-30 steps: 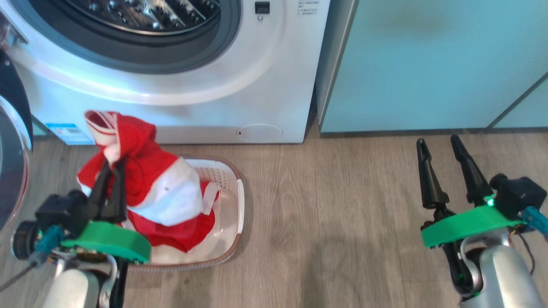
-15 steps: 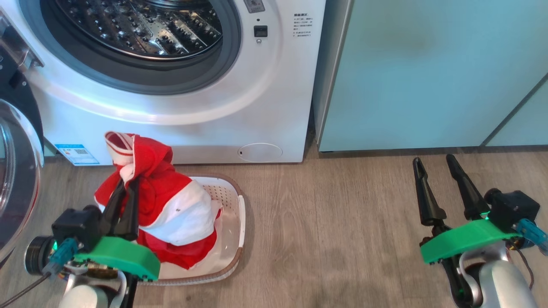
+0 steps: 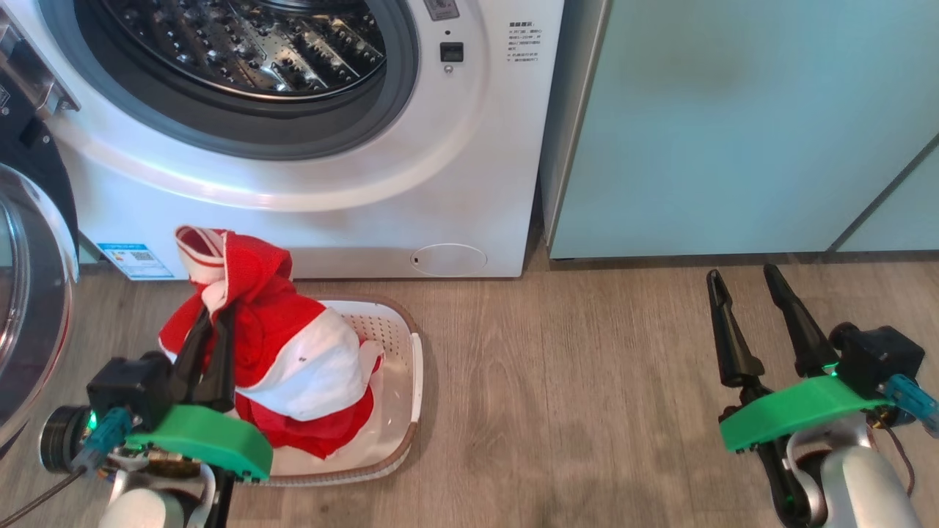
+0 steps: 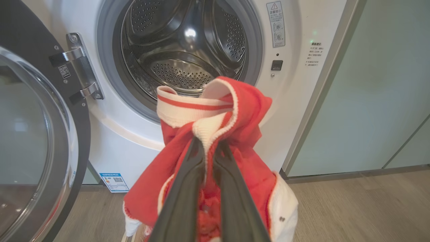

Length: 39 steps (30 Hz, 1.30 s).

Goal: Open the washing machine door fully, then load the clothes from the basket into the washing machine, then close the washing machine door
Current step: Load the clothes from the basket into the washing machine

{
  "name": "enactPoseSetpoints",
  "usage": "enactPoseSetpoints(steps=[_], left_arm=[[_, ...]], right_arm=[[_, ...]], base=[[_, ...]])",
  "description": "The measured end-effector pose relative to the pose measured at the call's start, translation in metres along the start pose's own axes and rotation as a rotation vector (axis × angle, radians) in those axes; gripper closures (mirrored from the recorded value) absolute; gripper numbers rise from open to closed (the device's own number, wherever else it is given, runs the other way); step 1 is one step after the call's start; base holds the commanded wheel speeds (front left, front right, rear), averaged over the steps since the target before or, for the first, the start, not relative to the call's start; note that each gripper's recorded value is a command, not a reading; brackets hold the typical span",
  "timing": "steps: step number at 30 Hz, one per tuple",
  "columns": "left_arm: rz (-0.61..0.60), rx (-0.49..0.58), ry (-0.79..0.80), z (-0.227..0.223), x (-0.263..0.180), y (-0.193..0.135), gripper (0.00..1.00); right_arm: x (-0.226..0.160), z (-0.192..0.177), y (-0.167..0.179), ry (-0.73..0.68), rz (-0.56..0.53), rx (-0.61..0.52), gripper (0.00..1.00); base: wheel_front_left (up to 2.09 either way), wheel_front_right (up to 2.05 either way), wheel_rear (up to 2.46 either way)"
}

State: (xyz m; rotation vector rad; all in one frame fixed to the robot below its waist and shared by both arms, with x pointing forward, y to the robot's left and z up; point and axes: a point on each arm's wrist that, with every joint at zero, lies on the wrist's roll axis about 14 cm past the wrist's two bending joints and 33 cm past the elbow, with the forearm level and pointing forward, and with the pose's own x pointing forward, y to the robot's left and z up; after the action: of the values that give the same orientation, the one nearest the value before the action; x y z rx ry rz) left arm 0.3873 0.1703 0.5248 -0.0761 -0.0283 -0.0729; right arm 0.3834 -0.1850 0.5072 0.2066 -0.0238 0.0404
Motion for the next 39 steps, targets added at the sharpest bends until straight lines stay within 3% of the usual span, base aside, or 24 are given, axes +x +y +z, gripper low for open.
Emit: enactPoseSetpoints(steps=[13, 20, 30, 39], left_arm=[[0.034, -0.05, 0.056, -0.021, 0.019, 0.008, 1.0], [0.08, -0.11, 0.051, -0.029, 0.085, 0.023, 1.0], [0.054, -0.15, 0.135, -0.066, 0.192, 0.027, 1.0], [0.002, -0.171, 0.19, -0.088, 0.272, 0.013, 1.0]], right_arm=[[0.01, -0.013, -0.001, 0.032, 0.0, 0.001, 0.0], [0.027, -0.023, -0.006, 0.052, -0.009, -0.013, 0.0], [0.052, -0.047, -0.018, 0.079, -0.028, -0.028, 0.0], [0.057, -0.069, -0.038, 0.115, -0.075, -0.028, 0.0]], base=[[0.0, 0.0, 0.0], [0.0, 0.0, 0.0], [0.0, 0.0, 0.0], [0.0, 0.0, 0.0]])
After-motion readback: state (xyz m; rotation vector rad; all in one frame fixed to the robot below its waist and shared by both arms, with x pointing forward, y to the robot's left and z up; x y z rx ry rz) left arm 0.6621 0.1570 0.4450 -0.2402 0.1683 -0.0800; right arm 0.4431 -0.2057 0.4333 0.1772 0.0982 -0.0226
